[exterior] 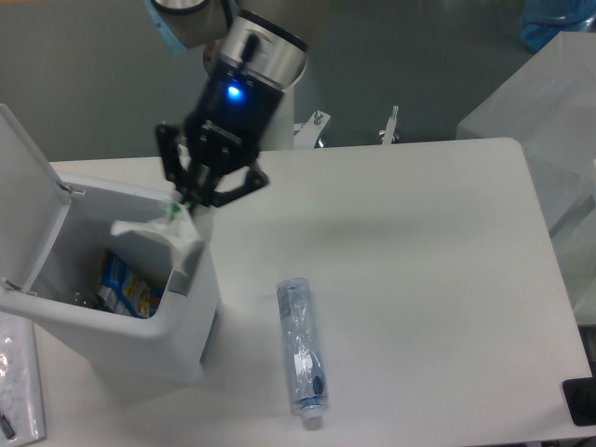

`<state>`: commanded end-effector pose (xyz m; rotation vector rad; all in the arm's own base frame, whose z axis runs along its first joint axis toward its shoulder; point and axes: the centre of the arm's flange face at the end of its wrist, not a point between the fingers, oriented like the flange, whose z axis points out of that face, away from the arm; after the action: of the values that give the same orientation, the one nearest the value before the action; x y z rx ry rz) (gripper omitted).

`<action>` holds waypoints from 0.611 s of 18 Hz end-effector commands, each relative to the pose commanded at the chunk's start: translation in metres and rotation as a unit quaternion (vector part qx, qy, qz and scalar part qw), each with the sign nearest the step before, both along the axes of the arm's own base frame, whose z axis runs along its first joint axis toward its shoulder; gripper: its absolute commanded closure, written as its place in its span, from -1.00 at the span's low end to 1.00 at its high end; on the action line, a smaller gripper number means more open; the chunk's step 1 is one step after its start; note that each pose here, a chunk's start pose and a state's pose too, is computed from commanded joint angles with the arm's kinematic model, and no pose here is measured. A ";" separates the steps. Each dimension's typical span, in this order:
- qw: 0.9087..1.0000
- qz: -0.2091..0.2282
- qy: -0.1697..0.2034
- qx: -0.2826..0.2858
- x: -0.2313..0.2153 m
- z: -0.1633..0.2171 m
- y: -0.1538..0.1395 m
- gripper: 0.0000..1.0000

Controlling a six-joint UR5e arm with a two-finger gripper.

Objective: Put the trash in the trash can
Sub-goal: 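Carry the wrapper over the trash can and open the gripper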

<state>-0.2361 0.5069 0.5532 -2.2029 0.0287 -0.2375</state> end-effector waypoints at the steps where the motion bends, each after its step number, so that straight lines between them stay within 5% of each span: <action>1: 1.000 -0.007 0.001 -0.001 0.004 -0.004 0.002 0.63; 2: 1.000 -0.013 0.001 -0.002 0.009 -0.005 0.005 0.30; 4: 1.000 -0.024 0.011 -0.002 0.010 -0.010 0.009 -0.99; 11: 1.000 -0.026 0.011 -0.004 0.011 -0.014 0.009 -1.00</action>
<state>-0.2251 0.5161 0.5394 -2.2146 0.0989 -0.2427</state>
